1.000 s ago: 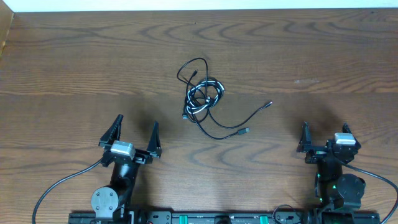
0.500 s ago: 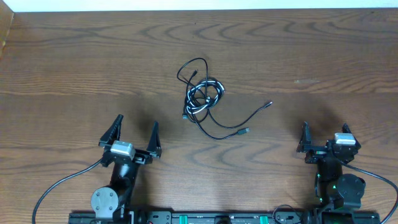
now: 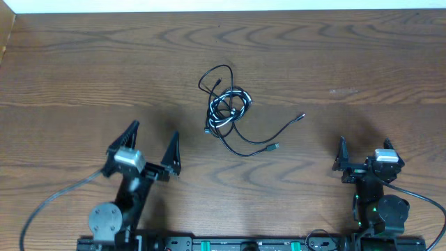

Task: Untangle cables
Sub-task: 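Move the left gripper forward over the tangled cable bundle and lower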

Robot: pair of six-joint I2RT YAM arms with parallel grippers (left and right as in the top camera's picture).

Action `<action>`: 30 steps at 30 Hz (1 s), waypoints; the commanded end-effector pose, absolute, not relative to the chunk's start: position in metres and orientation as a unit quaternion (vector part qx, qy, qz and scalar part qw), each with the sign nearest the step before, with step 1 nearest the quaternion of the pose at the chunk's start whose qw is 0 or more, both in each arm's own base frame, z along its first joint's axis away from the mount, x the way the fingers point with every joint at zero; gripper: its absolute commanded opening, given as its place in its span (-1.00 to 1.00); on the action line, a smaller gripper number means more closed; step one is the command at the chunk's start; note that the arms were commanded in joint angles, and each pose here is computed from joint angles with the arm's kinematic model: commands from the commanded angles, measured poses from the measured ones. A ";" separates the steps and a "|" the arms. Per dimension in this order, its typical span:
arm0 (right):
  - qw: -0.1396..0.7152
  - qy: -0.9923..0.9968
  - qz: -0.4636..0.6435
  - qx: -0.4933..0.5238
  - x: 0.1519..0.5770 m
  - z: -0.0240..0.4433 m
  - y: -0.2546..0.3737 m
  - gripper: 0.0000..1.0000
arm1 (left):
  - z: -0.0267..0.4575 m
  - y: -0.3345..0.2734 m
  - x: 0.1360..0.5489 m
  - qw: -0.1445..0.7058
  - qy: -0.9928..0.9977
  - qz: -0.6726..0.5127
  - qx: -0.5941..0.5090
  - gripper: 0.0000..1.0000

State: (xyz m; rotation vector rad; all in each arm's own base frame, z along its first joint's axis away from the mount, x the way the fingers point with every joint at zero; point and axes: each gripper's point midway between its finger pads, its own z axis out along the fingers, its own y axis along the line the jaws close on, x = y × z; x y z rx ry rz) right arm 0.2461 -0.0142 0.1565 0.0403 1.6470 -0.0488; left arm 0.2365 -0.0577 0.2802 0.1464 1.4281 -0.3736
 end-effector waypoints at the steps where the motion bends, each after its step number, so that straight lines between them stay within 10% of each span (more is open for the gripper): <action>1: 0.679 0.733 -0.015 0.018 0.246 0.156 -0.012 0.99 | 0.299 -0.065 0.243 0.715 0.669 -0.188 0.076 0.87; 30: 0.679 0.733 -0.014 0.017 0.246 0.156 -0.011 0.98 | 0.236 -0.148 0.353 0.434 0.863 -0.187 0.180 0.88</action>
